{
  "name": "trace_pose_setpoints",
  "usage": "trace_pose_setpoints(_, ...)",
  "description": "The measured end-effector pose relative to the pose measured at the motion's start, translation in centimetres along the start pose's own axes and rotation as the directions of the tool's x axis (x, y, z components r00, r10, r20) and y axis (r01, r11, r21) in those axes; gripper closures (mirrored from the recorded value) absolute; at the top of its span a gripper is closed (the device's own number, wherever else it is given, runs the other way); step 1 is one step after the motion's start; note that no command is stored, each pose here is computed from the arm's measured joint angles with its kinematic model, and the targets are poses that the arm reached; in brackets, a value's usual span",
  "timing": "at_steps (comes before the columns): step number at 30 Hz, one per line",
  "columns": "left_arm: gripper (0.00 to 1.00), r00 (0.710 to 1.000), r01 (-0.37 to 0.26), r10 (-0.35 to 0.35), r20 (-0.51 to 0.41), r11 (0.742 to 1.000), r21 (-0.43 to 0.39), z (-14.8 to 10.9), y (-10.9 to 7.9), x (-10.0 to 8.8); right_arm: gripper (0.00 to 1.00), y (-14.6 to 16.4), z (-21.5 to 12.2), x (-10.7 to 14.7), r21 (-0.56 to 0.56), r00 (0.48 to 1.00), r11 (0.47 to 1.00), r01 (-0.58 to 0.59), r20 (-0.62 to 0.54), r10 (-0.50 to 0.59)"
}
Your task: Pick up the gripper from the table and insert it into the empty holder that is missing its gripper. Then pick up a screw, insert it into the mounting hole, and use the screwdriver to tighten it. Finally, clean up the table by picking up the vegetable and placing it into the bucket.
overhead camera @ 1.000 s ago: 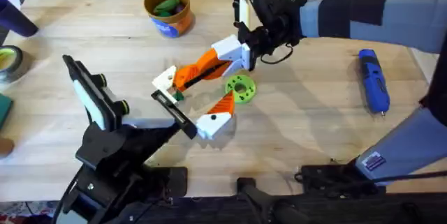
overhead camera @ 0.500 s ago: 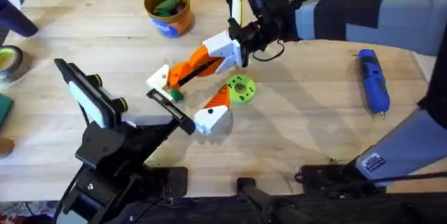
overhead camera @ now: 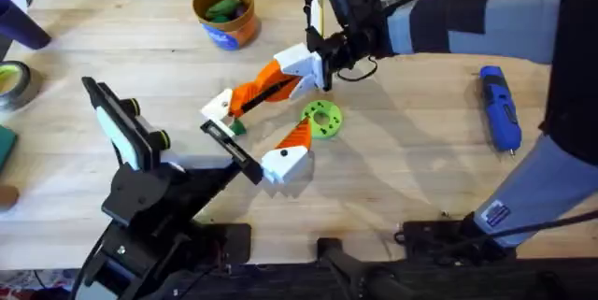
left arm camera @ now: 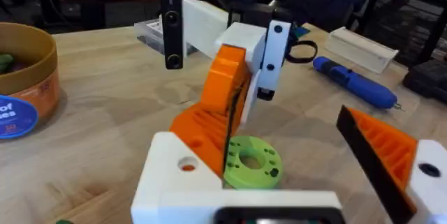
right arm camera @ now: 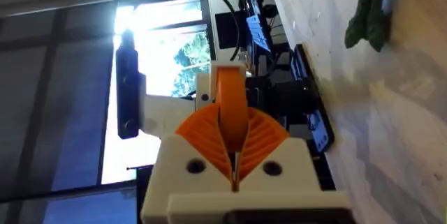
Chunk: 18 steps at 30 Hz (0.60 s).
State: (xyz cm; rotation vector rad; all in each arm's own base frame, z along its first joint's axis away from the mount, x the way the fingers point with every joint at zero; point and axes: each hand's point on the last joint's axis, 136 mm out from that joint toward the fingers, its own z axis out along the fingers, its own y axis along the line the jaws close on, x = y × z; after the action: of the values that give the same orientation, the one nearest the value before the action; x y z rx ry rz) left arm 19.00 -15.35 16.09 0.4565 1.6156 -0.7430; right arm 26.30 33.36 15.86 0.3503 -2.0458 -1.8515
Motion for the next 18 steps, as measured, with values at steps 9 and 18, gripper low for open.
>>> trace_pose_setpoints(9,0.007,1.0,0.0,0.0,-0.002,1.0,0.017,0.0,-0.3,0.0,0.992,0.3,1.7,1.0,-0.004,0.999,1.0,0.005,-0.052,-0.005)
trace_pose_setpoints(18,0.007,1.0,0.002,-0.002,-0.001,1.0,0.015,0.0,-0.3,0.0,0.992,0.5,2.2,1.0,-0.002,0.998,1.0,0.014,-0.061,-0.014)
